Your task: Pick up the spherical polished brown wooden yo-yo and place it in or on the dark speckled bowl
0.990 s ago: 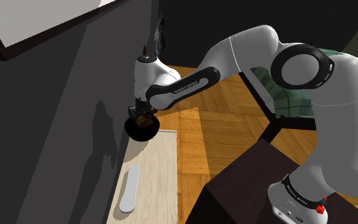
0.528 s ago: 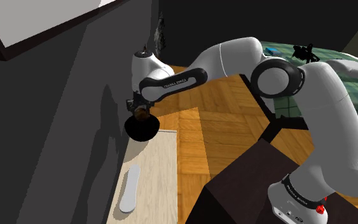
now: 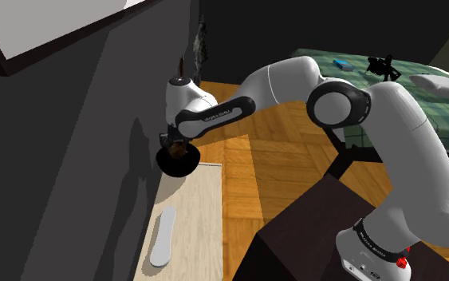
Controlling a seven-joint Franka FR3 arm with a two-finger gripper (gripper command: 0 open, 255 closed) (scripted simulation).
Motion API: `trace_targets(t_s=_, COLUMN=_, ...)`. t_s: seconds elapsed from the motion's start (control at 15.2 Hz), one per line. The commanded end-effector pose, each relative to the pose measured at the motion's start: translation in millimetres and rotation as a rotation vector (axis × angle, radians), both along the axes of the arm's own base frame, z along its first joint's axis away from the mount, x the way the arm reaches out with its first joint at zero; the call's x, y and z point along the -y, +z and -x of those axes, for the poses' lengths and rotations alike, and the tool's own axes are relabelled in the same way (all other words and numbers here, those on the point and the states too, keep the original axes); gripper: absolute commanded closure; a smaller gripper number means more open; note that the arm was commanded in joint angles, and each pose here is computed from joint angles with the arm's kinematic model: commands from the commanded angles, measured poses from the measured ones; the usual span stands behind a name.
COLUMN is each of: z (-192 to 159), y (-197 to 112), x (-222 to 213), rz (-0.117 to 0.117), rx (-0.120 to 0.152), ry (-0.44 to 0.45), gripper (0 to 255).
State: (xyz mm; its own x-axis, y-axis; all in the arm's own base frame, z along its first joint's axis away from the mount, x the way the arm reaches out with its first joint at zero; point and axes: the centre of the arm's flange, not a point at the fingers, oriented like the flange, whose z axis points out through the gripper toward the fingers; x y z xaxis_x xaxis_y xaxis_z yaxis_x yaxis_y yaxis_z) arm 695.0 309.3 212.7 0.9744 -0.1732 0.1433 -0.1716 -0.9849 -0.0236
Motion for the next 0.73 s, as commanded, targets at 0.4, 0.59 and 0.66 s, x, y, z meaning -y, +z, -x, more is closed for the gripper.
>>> trace_targets(t_s=0.4, z=-0.8, y=-20.9, x=-0.2, rz=0.000, rx=0.001, ry=0.000, gripper=255)
trace_targets(t_s=0.59, z=-0.8, y=-20.9, x=-0.2, rz=0.000, rx=0.001, ry=0.000, gripper=255)
trace_targets(t_s=0.66, z=-0.8, y=-20.9, x=-0.2, rz=0.000, rx=0.001, ry=0.000, gripper=255)
